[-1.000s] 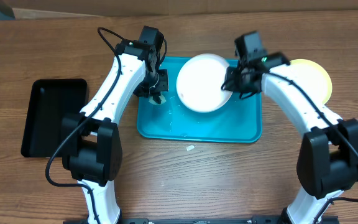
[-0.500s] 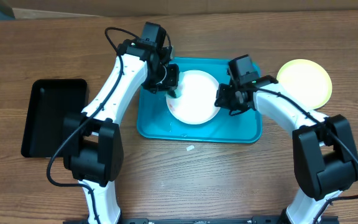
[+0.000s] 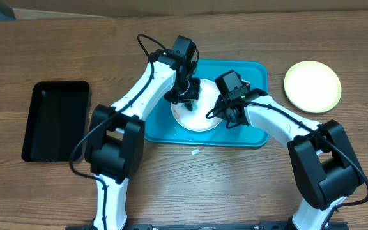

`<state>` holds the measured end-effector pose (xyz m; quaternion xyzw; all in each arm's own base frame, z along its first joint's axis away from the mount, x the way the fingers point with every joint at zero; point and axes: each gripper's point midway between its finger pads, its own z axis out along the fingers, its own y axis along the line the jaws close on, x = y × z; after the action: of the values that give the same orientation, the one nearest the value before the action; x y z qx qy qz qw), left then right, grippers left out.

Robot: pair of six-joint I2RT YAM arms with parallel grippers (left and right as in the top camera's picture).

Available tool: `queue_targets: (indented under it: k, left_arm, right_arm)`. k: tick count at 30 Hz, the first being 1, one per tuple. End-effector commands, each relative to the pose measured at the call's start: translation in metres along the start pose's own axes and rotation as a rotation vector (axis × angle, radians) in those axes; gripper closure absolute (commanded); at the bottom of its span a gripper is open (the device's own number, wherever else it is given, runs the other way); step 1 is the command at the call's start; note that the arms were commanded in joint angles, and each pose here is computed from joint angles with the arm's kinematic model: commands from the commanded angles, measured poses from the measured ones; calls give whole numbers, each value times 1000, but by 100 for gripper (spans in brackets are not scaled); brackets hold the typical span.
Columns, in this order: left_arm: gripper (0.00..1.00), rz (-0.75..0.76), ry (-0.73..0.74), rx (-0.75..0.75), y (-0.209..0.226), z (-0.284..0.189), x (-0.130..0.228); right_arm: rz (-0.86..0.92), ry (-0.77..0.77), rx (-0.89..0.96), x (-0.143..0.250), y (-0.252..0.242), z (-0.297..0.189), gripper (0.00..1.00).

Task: Clean dirty plates on tray and stack at the side
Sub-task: 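Lower the white plate and scrub it again with the left sponge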

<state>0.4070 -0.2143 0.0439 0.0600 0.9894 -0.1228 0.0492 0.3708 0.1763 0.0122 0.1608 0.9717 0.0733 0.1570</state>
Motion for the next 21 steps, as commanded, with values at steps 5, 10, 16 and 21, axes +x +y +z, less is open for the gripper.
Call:
queue_targets:
  k: [5, 10, 16, 21]
  left_arm:
    - [96, -32, 88, -54, 19, 43, 11]
    - [96, -54, 118, -60, 29, 54, 14]
    - [96, -84, 104, -266, 73, 46, 15]
    - [96, -119, 96, -507, 110, 29, 22]
  right_arm:
    - [17, -50, 14, -8, -2, -8, 96]
    - [17, -51, 13, -8, -2, -8, 96]
    - [18, -51, 13, -8, -2, -8, 96]
    - [18, -52, 12, -8, -2, -8, 96]
